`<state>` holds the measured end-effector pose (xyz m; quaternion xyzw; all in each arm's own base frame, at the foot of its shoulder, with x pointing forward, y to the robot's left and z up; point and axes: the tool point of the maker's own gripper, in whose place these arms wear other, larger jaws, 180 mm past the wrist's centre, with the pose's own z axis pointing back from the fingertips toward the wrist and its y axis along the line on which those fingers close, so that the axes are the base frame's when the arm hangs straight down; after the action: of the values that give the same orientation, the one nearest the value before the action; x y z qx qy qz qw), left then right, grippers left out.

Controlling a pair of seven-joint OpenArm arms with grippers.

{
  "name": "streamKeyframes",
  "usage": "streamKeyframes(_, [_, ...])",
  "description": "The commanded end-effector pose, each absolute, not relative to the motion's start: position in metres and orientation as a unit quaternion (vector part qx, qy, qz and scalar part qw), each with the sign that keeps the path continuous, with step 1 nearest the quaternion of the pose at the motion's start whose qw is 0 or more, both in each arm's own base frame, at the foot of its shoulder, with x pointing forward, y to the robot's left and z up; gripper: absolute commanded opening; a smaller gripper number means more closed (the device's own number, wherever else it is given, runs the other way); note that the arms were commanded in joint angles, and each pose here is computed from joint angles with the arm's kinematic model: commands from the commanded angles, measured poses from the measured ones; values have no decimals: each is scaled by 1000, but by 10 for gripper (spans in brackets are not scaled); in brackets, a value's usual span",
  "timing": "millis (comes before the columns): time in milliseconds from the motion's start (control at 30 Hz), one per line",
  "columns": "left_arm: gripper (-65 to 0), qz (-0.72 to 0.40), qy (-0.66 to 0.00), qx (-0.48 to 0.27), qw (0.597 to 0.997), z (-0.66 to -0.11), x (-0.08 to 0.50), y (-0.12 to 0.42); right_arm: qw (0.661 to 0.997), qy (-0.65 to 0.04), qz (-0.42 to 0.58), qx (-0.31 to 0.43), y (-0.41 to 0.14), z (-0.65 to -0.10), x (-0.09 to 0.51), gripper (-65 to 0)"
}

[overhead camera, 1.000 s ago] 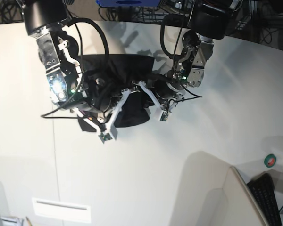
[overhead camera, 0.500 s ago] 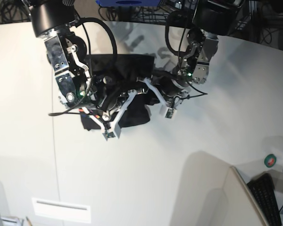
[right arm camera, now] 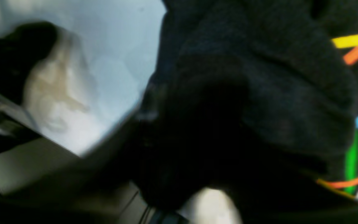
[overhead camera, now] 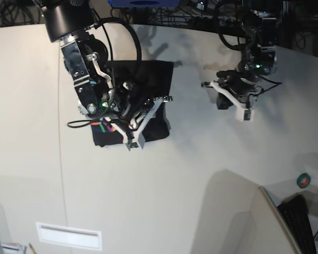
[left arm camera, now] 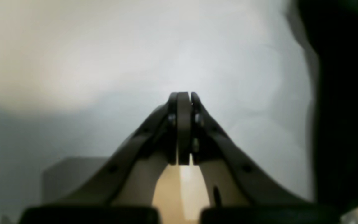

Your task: Layout the t-shirt on the table in an organized manner, then fold the t-shirt properly

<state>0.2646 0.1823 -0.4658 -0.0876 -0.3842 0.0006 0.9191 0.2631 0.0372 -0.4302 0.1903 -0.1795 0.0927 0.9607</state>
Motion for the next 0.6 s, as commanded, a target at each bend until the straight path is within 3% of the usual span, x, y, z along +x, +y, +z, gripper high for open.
streamKeyframes(0, [-650,8,-400,-80,913,-454,270,193,955,-201,92,197,41,-419,274,-359])
streamKeyframes(67, [-650,28,-394,-60,917,-451,265,215,954,-204,93,198,42,-417,275,-249])
streamKeyframes(100, [-650,41,-392,-50,918,-449,263,228,954,-204,94,198,42,-417,275,-240])
streamKeyframes(267, [-650,83,-393,-19,916,-445,256,266,949,-202,128,204,59,-415,267,-272])
streamKeyframes(567, [-650,90,-395,-12,914,-444,257,274,929,-203,238,197,114,-402,243,-273])
